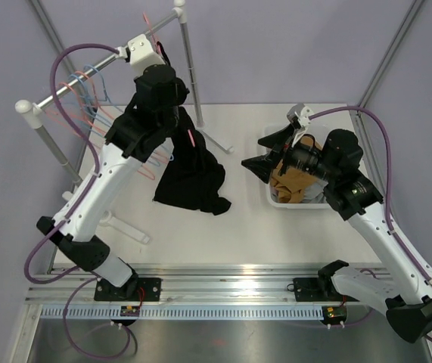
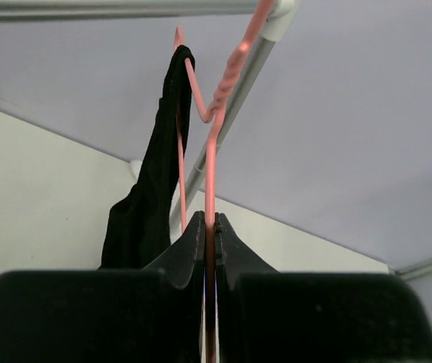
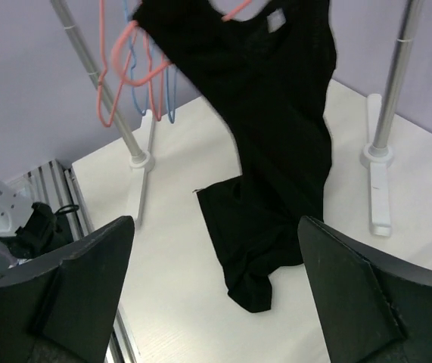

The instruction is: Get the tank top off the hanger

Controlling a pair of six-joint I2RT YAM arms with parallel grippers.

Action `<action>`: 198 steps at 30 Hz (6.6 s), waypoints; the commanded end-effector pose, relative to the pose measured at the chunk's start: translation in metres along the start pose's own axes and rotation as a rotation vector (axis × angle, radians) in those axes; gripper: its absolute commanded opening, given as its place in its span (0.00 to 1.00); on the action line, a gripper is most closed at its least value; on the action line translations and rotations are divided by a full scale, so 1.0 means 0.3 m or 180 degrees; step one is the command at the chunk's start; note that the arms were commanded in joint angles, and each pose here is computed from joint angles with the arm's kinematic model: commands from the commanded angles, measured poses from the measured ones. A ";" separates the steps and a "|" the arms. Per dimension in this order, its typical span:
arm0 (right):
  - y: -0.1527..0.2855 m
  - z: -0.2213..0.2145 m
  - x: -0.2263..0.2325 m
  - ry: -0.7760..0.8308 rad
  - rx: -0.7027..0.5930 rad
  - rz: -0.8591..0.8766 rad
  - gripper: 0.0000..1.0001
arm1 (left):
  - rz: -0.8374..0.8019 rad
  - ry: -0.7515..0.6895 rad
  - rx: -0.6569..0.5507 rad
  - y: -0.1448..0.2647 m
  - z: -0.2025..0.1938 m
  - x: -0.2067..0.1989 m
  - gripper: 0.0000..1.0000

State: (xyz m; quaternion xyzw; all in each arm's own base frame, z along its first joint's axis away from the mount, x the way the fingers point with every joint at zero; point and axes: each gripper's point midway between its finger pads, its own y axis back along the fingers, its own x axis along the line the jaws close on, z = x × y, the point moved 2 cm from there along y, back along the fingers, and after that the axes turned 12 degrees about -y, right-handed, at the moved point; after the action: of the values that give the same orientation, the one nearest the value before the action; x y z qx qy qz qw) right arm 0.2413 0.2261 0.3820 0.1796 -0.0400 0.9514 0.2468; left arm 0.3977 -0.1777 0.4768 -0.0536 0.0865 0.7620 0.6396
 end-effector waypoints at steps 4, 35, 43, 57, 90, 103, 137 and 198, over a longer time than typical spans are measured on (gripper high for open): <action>0.014 0.058 -0.045 -0.0205 -0.0377 -0.0430 1.00 | -0.0704 0.0668 0.0030 0.177 0.067 0.010 0.00; -0.222 -0.067 -0.189 -0.0490 0.0232 -0.0706 0.48 | -0.3167 0.1228 0.1187 0.776 -0.308 -0.044 0.00; -0.184 -0.049 -0.241 -0.0308 0.0089 -0.1062 0.00 | -0.2813 0.1013 0.1184 0.751 -0.336 0.030 0.00; -0.190 0.046 -0.546 -0.0275 -0.0025 -0.2191 0.00 | -0.3345 0.0630 0.1262 0.907 -0.326 0.140 0.00; 0.081 0.076 0.172 -0.0723 0.0159 0.0333 0.00 | -0.2338 0.0588 -0.2771 0.627 0.431 -0.118 0.00; -0.147 -0.350 0.025 -0.0981 0.0888 -0.0394 0.14 | -0.1665 0.0527 -0.1548 0.645 0.119 -0.018 0.00; 0.048 -0.220 -0.012 -0.0818 0.0195 -0.1212 1.00 | 0.0732 0.0559 -0.0333 0.126 0.056 0.201 0.00; -0.371 -1.105 -0.228 -0.0154 0.2276 -0.1902 0.23 | -0.1463 0.0276 0.0219 0.794 -0.174 0.583 0.99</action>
State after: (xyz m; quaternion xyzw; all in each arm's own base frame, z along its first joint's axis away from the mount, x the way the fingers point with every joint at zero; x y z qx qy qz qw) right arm 0.2384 0.3387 0.0378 0.2988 0.3568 0.7794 0.4196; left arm 0.1437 -0.0731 0.4218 -0.1202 0.1589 0.5731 0.7949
